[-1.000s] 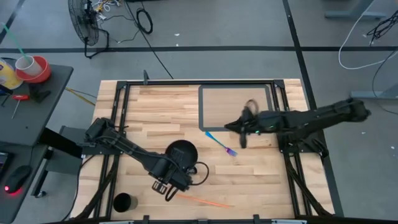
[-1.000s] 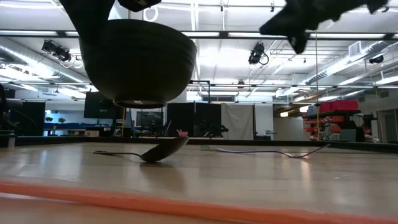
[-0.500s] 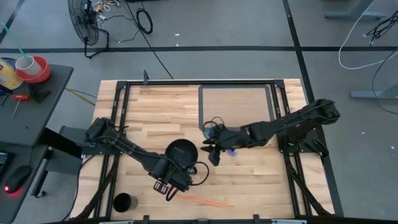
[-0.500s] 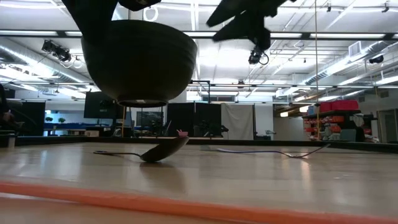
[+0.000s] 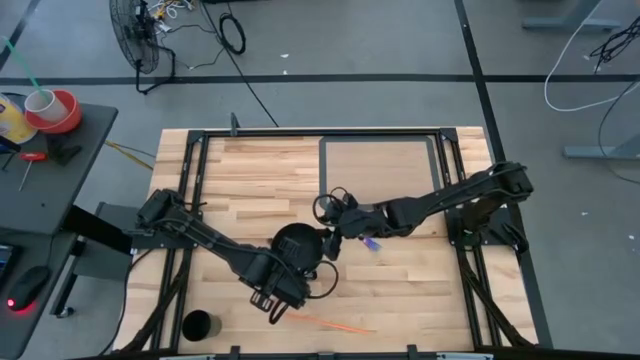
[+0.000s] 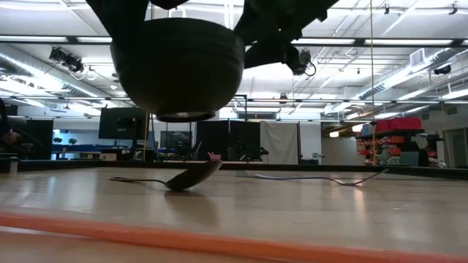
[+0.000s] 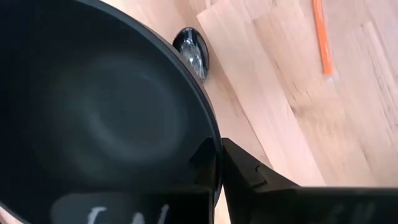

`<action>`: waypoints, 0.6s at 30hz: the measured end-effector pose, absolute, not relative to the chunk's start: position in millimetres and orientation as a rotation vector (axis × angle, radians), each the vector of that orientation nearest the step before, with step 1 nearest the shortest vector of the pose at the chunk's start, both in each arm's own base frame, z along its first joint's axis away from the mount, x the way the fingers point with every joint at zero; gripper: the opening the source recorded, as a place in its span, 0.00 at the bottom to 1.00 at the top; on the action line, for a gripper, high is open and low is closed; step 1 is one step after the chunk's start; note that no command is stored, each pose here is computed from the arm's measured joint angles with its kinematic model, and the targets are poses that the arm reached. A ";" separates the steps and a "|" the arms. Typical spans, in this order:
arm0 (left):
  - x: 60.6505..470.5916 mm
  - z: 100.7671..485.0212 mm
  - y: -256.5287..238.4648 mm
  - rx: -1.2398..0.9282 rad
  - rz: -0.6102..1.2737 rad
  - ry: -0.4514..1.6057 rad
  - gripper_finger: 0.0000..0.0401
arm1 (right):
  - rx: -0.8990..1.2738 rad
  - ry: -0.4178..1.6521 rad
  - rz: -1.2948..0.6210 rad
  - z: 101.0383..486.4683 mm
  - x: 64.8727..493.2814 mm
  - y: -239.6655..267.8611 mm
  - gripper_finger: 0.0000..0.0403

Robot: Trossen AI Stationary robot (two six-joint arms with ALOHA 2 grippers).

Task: Pick & Place Utensil
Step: Put the black bowl on the transparent mat

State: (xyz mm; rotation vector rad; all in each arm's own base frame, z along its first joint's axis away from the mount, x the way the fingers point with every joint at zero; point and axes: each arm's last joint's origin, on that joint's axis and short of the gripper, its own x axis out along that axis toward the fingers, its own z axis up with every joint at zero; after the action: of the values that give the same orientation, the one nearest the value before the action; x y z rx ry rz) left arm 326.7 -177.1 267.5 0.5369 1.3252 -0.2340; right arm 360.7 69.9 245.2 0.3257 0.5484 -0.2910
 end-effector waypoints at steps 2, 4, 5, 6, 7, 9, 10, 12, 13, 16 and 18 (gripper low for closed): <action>328.0 267.5 -175.2 0.533 -0.228 1.324 0.03 | 0.326 0.549 -0.292 241.8 363.6 69.4 0.45; 328.6 267.5 -173.8 0.533 -0.222 1.325 0.03 | 0.312 0.569 -0.296 235.4 365.1 69.8 0.45; 329.1 267.5 -173.3 0.535 -0.217 1.321 0.04 | 0.312 0.572 -0.292 233.7 366.3 70.2 0.45; 329.8 267.6 -172.3 0.540 -0.216 1.320 0.04 | 0.305 0.589 -0.296 232.0 365.5 70.0 0.45; 330.0 267.7 -172.0 0.546 -0.220 1.318 0.05 | 0.303 0.593 -0.296 230.6 365.7 70.3 0.45; 330.0 267.8 -171.7 0.563 -0.217 1.316 0.05 | 0.302 0.592 -0.299 229.8 366.7 69.3 0.45; 330.1 267.9 -171.6 0.574 -0.218 1.313 0.04 | 0.301 0.599 -0.301 228.9 366.6 68.7 0.45; 330.3 267.9 -171.3 0.588 -0.215 1.309 0.04 | 0.305 0.597 -0.306 228.8 366.9 67.8 0.44; 330.6 267.8 -171.2 0.593 -0.213 1.306 0.04 | 0.305 0.594 -0.307 229.1 367.1 67.5 0.43; 332.0 268.0 -169.9 0.599 -0.207 1.298 0.04 | 0.308 0.596 -0.312 228.9 367.4 64.9 0.39; 332.3 268.1 -169.4 0.602 -0.202 1.296 0.05 | 0.309 0.611 -0.311 227.9 367.1 62.6 0.35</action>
State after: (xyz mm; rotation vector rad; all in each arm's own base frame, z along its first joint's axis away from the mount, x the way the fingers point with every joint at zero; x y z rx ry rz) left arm 332.3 -169.4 268.1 0.6017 1.2961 -0.2017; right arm 367.1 62.6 227.9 0.3093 0.6111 -0.3113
